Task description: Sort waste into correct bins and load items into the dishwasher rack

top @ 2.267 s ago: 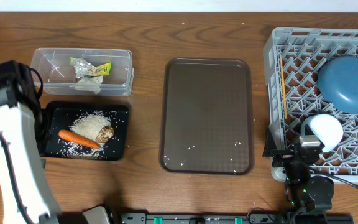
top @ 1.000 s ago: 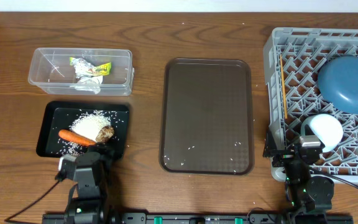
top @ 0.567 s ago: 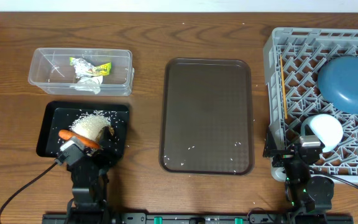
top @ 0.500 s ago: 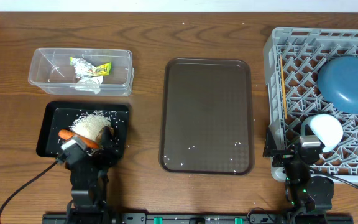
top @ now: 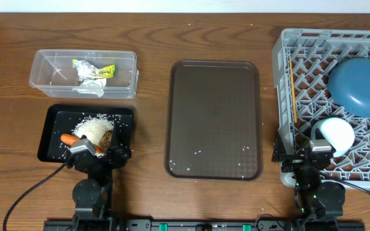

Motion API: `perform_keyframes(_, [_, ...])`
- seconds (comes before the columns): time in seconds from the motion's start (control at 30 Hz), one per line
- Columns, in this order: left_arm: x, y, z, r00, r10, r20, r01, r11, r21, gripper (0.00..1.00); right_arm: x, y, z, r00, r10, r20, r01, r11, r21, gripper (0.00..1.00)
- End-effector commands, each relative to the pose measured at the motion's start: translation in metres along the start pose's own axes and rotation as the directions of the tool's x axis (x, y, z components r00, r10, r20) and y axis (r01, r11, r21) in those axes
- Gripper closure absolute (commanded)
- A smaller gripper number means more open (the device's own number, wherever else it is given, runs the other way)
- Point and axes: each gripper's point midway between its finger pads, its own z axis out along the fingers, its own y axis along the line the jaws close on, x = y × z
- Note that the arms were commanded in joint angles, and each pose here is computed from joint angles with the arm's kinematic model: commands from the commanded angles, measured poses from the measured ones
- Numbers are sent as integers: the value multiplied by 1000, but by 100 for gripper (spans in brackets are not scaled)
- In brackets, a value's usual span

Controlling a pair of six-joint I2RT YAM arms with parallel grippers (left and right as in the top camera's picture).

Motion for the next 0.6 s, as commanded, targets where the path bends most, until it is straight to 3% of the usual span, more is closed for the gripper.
perform_keyframes(0.0, [14, -6, 1, 996, 85, -34, -83, 995, 53, 2, 0, 1, 0, 1000, 14, 1, -14, 1000, -2, 1])
perform_keyframes(0.37, [24, -3, 1, 966, 250, -68, -246, 967, 65, 2, 0, 1, 0, 1000, 14, 1, -14, 1000, -2, 1])
perform_keyframes(0.57, [24, -3, 1, 962, 264, -67, -260, 963, 66, 2, 0, 1, 0, 1000, 14, 1, -14, 1000, -2, 1])
